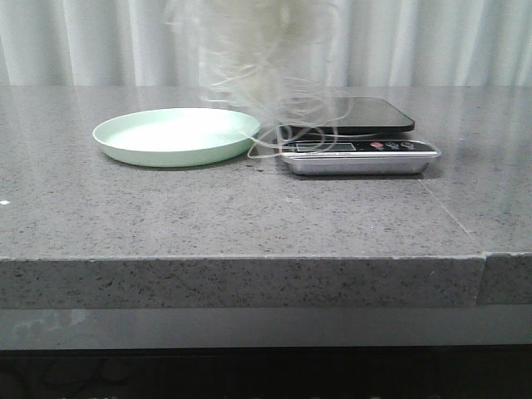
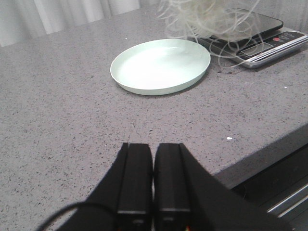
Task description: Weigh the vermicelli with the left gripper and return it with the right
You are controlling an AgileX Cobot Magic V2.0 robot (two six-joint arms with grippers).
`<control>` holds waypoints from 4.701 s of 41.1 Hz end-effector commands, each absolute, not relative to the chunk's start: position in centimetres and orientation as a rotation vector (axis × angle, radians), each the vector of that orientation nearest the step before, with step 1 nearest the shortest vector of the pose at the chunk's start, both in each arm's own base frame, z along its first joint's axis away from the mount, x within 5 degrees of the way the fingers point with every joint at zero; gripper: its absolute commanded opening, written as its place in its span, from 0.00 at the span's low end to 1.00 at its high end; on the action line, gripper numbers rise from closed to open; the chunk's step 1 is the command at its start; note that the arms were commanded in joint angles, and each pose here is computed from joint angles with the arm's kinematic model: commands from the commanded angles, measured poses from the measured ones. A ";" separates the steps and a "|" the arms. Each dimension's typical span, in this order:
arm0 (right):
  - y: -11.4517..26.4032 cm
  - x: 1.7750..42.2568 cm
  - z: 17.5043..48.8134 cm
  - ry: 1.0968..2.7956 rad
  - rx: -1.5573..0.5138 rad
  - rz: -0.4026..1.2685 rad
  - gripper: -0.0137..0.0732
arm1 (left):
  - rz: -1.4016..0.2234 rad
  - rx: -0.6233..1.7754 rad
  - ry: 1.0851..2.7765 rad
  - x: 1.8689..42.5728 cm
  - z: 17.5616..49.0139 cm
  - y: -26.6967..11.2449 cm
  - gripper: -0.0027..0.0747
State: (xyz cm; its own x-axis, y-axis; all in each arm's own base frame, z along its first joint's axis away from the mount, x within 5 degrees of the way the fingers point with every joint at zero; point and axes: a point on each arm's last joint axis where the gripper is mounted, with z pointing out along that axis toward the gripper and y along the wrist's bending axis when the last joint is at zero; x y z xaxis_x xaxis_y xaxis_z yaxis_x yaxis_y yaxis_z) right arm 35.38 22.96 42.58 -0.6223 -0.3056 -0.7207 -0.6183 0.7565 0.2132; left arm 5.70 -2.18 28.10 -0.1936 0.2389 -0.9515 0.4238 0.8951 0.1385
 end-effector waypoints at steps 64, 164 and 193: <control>28.0 38.1 36.7 2.241 -0.836 0.338 0.67 | -0.227 0.469 1.701 5.8 29.6 -2.4 0.21; 3.9 9.8 28.2 1.775 -0.291 0.303 0.34 | -0.234 0.463 1.668 5.8 30.0 -2.5 0.21; 3.5 8.8 27.1 1.760 -0.289 0.305 0.33 | -0.234 0.463 1.668 5.8 30.0 -2.5 0.21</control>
